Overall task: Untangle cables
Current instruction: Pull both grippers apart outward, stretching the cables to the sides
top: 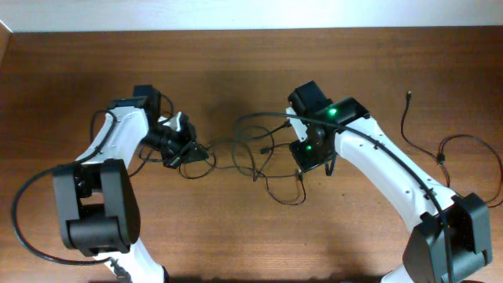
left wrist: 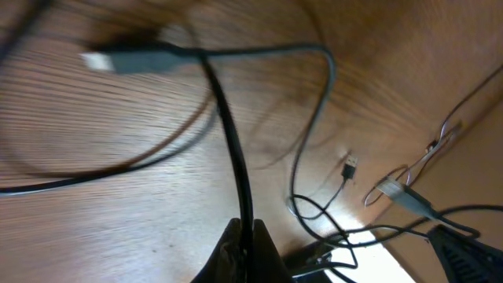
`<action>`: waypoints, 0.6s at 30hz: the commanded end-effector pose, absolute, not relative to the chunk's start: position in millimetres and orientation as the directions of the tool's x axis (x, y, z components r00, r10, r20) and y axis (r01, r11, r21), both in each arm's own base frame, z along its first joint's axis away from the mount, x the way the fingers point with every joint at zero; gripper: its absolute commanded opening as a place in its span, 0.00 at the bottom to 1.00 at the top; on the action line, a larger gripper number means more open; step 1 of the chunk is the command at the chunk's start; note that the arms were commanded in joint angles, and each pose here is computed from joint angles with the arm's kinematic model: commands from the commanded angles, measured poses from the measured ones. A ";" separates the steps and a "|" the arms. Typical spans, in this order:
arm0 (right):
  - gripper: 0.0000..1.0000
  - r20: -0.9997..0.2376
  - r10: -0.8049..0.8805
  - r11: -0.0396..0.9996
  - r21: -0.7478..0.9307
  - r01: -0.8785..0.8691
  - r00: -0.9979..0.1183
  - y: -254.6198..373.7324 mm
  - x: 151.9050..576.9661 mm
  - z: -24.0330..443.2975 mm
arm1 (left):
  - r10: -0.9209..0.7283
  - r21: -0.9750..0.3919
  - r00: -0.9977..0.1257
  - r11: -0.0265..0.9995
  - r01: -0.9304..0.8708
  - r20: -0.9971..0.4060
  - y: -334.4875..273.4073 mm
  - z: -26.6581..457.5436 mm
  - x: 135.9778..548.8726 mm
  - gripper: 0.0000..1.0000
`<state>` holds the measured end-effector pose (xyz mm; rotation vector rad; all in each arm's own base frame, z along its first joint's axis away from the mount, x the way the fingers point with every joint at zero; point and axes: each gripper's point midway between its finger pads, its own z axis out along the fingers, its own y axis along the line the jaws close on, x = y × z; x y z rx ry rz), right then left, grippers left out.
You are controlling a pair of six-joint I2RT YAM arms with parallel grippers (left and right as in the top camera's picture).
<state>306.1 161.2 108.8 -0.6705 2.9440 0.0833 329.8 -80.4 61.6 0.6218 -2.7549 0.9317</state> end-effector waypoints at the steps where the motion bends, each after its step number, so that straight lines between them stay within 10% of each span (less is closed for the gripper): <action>1: 0.04 -0.143 -0.408 0.896 0.127 -0.426 -0.902 158.3 308.4 111.9 | -0.434 -0.435 -0.859 0.740 -0.512 0.273 -37.3 44.2 329.3 0.00; 5: 0.04 -0.229 -0.442 0.740 0.453 -0.497 -0.867 187.6 301.0 132.7 | -0.584 -0.381 -0.761 0.660 -0.647 0.282 6.9 40.3 330.3 0.00; 11: 0.04 -0.525 -0.158 0.177 0.818 -0.547 -0.836 188.6 313.4 240.3 | -0.659 -0.377 -0.697 0.592 -0.712 0.282 40.2 40.0 327.6 0.00; 13: 0.04 -0.555 -0.117 0.203 0.798 -0.567 -0.824 170.2 324.0 240.4 | -0.657 -0.377 -0.699 0.594 -0.710 0.282 39.3 40.0 327.8 0.00; 18: 0.04 -0.279 -0.077 0.722 0.647 -0.247 -0.957 87.3 344.7 158.2 | -0.659 -0.369 -0.700 0.599 -0.710 0.277 40.7 39.0 327.4 0.00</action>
